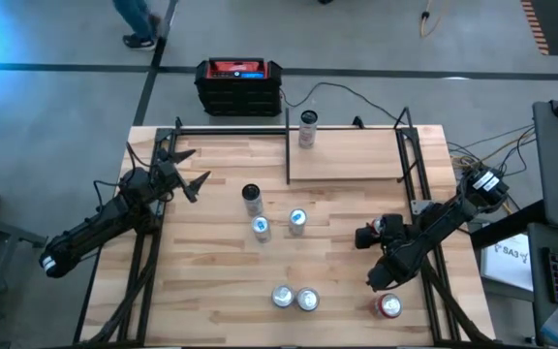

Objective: Place canned beverage on shelf
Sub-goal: Put the top red soda can on the shelf

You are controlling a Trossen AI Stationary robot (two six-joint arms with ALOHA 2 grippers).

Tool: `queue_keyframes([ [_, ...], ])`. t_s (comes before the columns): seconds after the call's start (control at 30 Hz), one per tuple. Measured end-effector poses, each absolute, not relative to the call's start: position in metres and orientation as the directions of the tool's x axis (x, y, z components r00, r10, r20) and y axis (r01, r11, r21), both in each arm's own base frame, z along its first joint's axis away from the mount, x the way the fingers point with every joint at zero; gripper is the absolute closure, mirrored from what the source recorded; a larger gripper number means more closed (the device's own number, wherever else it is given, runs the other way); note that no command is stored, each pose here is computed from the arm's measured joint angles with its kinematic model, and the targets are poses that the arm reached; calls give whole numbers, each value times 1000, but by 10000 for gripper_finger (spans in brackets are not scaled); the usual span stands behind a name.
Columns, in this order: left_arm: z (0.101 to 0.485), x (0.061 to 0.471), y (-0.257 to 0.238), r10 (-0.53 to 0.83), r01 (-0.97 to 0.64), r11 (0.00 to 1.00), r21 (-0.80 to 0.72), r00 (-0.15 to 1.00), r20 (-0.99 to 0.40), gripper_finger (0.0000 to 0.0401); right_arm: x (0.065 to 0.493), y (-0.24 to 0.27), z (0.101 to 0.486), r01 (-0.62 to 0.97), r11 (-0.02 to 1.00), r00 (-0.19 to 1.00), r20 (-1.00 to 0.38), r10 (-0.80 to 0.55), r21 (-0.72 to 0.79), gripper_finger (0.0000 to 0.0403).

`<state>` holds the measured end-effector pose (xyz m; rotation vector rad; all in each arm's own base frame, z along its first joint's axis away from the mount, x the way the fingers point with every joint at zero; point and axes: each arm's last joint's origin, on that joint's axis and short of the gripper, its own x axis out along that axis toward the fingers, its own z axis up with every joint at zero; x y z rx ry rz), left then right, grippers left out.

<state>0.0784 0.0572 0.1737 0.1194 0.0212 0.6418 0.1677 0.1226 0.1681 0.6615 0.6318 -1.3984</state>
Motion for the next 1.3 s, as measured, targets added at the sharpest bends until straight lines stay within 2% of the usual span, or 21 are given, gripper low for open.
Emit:
queue_keyframes([
  [0.2, 174, 78, 57, 598, -596, 794, 118, 801, 17, 3, 172, 126, 175, 998, 46, 66, -758, -649, 48, 117],
  [0.47, 174, 78, 57, 598, -596, 794, 118, 801, 17, 3, 174, 128, 202, 999, 51, 35, -716, -697, -1, 117],
  [0.67, 174, 78, 57, 598, -595, 795, 118, 801, 17, 3, 181, 123, 213, 999, 1, 33, -700, -714, 46, 115],
  [0.93, 174, 78, 57, 598, -596, 794, 118, 801, 17, 3, 197, 100, 217, 999, -22, -44, -699, -714, -41, 105],
  [1.13, 174, 78, 57, 598, -596, 795, 118, 801, 17, 3, 213, 69, 221, 994, -106, -85, -654, -752, -8, 103],
  [1.3, 174, 78, 57, 598, -596, 795, 118, 801, 17, 3, 228, 36, 231, 975, -220, -143, -630, -763, 45, 102],
])
